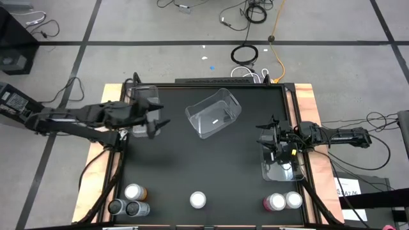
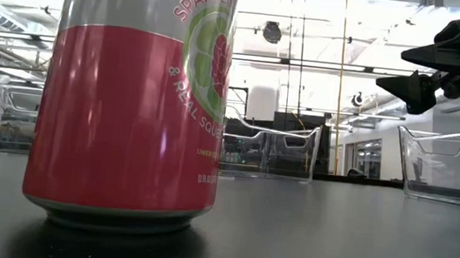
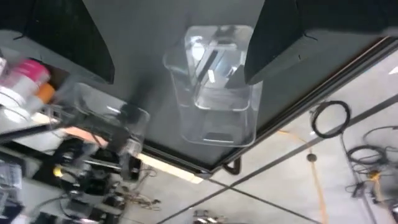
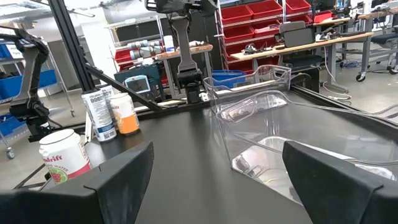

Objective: Sort soda cans
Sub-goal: Move the top transparent bin to the center

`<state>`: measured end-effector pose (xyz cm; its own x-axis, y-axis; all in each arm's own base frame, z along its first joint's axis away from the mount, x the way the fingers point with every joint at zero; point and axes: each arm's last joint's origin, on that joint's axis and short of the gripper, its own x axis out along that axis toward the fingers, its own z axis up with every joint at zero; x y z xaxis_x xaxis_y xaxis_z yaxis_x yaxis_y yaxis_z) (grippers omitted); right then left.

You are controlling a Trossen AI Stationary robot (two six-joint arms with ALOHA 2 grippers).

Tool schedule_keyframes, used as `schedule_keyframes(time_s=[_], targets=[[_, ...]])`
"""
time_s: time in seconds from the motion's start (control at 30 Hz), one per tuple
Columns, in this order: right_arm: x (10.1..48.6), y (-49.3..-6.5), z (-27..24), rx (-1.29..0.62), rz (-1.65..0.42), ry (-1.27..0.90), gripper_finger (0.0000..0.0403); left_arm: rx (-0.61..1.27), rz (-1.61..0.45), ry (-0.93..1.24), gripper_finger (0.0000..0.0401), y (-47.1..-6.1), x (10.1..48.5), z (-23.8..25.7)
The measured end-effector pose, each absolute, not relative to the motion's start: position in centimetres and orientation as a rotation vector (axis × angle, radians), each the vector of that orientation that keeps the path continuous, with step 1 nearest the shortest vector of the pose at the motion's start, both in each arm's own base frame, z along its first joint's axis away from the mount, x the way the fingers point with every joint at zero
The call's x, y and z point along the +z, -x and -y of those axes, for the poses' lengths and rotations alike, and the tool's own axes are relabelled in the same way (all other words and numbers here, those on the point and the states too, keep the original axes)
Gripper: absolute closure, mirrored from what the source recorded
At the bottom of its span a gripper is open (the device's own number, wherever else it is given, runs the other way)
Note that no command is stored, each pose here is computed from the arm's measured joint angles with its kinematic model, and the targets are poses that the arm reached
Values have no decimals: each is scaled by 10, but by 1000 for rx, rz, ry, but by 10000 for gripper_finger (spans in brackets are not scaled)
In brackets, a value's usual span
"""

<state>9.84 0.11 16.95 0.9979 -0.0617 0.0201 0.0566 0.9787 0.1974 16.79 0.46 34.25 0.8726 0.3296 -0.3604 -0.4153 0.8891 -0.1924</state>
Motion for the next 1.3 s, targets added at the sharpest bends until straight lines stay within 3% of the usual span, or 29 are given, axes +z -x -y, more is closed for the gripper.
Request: schedule_keyframes(time_s=[0.3,0.8,1.1,1.3], targets=[[169,-98,-1,-60,26,-198,53,551,-460,370,34,-219,316,-36],[169,-98,-1,-60,26,-198,53,473,-842,285,34,-309,318,-131],[169,-98,-1,-60,26,-198,53,384,-1109,282,34,-351,269,-178],[169,-98,-1,-59,26,-198,53,299,-1150,320,34,-372,249,-184]])
